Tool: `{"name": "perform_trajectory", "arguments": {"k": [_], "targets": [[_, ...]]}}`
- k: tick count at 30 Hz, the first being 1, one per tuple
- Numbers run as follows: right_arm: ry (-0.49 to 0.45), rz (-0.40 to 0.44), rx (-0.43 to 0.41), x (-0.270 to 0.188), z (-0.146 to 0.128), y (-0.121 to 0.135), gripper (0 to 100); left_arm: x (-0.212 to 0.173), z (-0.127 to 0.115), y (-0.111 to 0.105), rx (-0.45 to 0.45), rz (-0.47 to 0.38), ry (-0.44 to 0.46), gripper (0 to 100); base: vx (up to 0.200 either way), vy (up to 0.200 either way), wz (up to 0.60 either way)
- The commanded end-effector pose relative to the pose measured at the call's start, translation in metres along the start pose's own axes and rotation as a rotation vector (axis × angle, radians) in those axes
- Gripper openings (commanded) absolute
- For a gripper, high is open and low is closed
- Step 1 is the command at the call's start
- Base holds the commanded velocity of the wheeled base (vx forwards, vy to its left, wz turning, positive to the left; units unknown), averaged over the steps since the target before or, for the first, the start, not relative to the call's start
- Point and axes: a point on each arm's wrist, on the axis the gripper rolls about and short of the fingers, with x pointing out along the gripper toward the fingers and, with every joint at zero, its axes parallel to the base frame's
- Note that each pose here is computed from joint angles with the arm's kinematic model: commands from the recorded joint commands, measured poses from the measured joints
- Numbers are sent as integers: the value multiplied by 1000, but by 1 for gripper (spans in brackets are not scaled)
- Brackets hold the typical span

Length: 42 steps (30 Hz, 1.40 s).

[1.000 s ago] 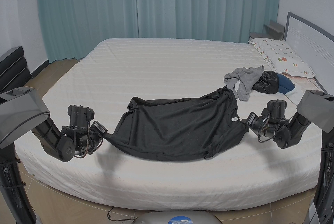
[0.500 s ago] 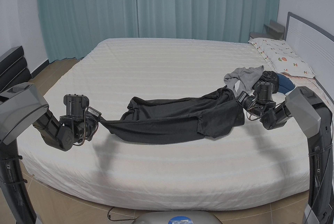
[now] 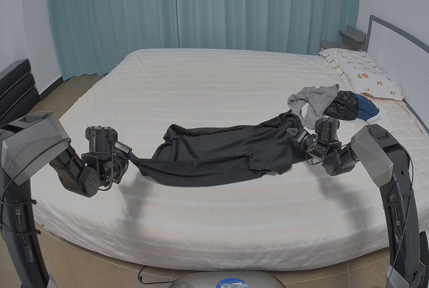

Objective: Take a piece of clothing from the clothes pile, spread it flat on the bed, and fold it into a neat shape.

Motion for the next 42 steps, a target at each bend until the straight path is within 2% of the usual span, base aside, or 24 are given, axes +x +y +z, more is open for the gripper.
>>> {"name": "perform_trajectory", "arguments": {"k": [1,4,8,10,12,13,14,22,28,29,42], "targets": [[1,4,18,-23,22,5,100,-1,0,2,0,7,2,0,0,0,0],[28,5,20,-36,24,9,100,-1,0,2,2,8,3,0,0,0,0],[148,43,43,-63,17,13,100,-2,-1,2,1,12,5,0,0,0,0],[171,49,48,-66,14,12,100,-2,-1,3,1,14,5,0,0,0,0],[272,72,62,-77,-1,8,100,-2,-1,3,1,14,5,0,0,0,0],[272,72,62,-77,-1,8,100,-2,-1,3,1,14,5,0,0,0,0],[316,80,68,-78,-9,4,100,-3,-1,3,1,15,6,0,0,0,0],[369,91,84,-71,-32,9,100,-3,-1,3,1,15,6,0,0,0,0],[356,113,78,-66,-35,10,100,-2,-1,4,2,19,8,0,0,0,0],[355,112,78,-66,-35,10,0,-2,-1,5,2,21,8,0,0,0,0],[366,82,87,-85,-26,8,0,-5,-6,8,19,35,24,0,0,0,0]]}}
